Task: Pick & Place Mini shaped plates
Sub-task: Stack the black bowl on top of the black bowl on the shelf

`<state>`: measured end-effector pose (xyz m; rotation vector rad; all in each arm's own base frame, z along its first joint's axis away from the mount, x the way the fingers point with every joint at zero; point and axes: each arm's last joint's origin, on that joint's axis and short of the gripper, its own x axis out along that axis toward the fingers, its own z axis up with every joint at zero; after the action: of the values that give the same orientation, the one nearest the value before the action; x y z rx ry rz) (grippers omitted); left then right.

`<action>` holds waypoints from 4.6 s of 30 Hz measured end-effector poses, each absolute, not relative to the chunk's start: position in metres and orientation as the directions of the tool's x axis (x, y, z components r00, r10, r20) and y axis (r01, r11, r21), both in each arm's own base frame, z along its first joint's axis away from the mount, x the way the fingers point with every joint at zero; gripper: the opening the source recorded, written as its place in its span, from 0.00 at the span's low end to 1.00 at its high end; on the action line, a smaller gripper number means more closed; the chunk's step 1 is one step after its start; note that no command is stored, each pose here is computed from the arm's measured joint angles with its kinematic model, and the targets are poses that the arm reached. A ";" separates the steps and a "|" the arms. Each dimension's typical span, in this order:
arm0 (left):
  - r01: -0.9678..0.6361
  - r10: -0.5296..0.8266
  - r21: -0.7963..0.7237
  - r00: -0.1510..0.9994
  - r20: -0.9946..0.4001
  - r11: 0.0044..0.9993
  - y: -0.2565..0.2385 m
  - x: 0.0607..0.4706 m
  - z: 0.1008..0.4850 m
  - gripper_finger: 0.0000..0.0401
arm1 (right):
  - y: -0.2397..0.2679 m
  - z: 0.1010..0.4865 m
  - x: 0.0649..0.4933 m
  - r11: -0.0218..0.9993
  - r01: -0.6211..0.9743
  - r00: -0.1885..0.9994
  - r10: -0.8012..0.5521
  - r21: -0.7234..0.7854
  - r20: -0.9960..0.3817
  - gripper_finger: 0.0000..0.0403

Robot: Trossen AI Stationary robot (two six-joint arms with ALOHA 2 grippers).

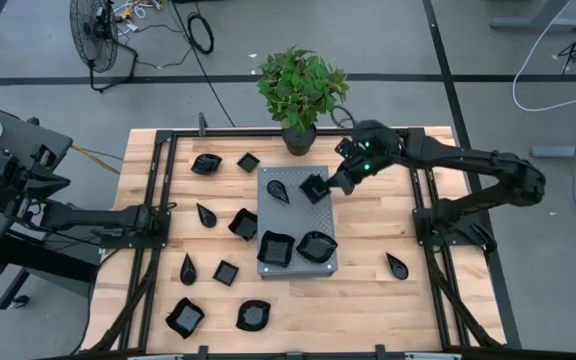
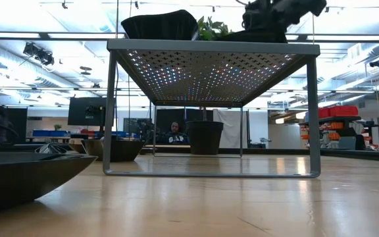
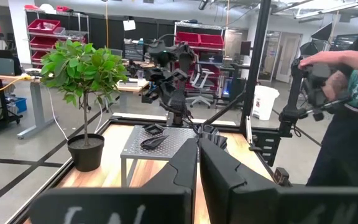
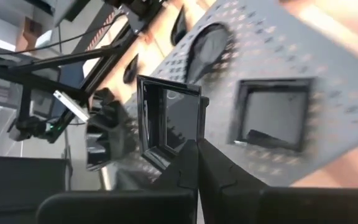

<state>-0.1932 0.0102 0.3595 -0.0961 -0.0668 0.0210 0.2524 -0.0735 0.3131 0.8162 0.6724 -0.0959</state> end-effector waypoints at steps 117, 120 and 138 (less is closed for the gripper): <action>-0.018 0.024 -0.097 0.998 0.066 0.995 0.010 -0.193 0.360 0.06 | 0.007 0.227 0.151 0.857 0.279 0.173 0.400 0.434 -0.900 0.27; -0.018 0.024 -0.097 0.998 0.066 0.995 0.010 -0.193 0.360 0.06 | 0.013 0.221 0.147 0.846 0.345 0.128 0.387 0.407 -0.913 0.27; -0.017 0.024 -0.097 0.998 0.066 0.995 0.010 -0.193 0.360 0.06 | 0.054 0.217 0.138 0.731 0.643 0.037 0.267 0.228 -0.963 0.27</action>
<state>-0.1932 0.0103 0.3595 -0.0965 -0.0668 0.0208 0.1379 0.0545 0.2171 0.7660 1.5480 -0.3369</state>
